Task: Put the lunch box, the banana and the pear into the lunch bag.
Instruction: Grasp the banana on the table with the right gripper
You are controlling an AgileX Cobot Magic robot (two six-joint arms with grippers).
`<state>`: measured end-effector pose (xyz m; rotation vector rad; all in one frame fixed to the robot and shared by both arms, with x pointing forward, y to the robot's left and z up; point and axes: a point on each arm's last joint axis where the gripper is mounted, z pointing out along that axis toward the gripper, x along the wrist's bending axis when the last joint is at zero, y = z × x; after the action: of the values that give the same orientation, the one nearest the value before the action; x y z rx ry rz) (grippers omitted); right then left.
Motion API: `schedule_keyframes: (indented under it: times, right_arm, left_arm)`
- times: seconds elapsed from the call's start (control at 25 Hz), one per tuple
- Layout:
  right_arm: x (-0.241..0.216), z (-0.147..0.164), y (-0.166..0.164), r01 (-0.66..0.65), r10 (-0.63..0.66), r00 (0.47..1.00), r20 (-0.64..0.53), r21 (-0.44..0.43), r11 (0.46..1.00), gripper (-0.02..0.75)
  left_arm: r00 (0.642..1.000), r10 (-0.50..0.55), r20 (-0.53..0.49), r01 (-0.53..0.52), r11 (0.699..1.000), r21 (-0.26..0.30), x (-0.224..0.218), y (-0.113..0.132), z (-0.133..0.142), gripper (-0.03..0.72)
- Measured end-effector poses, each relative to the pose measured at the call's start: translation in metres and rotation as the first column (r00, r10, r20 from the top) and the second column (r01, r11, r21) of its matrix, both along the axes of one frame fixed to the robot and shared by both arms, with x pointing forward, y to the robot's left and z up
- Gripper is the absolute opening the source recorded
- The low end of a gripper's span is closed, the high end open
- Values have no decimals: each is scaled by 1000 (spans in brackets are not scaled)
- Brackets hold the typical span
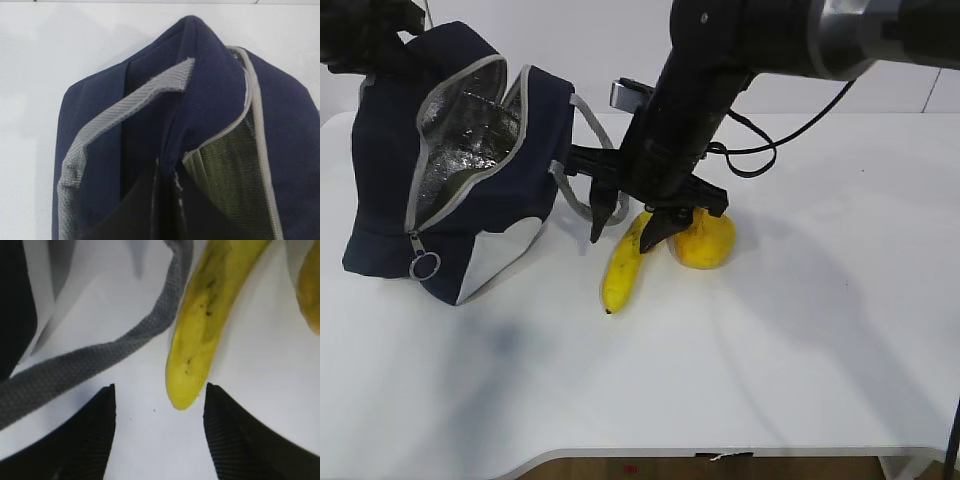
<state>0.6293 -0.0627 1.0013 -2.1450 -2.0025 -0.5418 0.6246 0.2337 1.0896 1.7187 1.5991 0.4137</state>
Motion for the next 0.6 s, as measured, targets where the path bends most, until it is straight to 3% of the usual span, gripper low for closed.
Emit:
schedule_keyframes:
  times: [0.24,0.6]
  right_arm:
    - [0,-4,5,75,-71,996,52,-78,994,449]
    - [6,-19,5,161,-158,987,43,-95,982,449]
  left_arm:
    - [1000,0,0,0,1000,0,0,0,0,-6]
    - [1000,5,-3,-5,1000,-26,0,-1,1,-6]
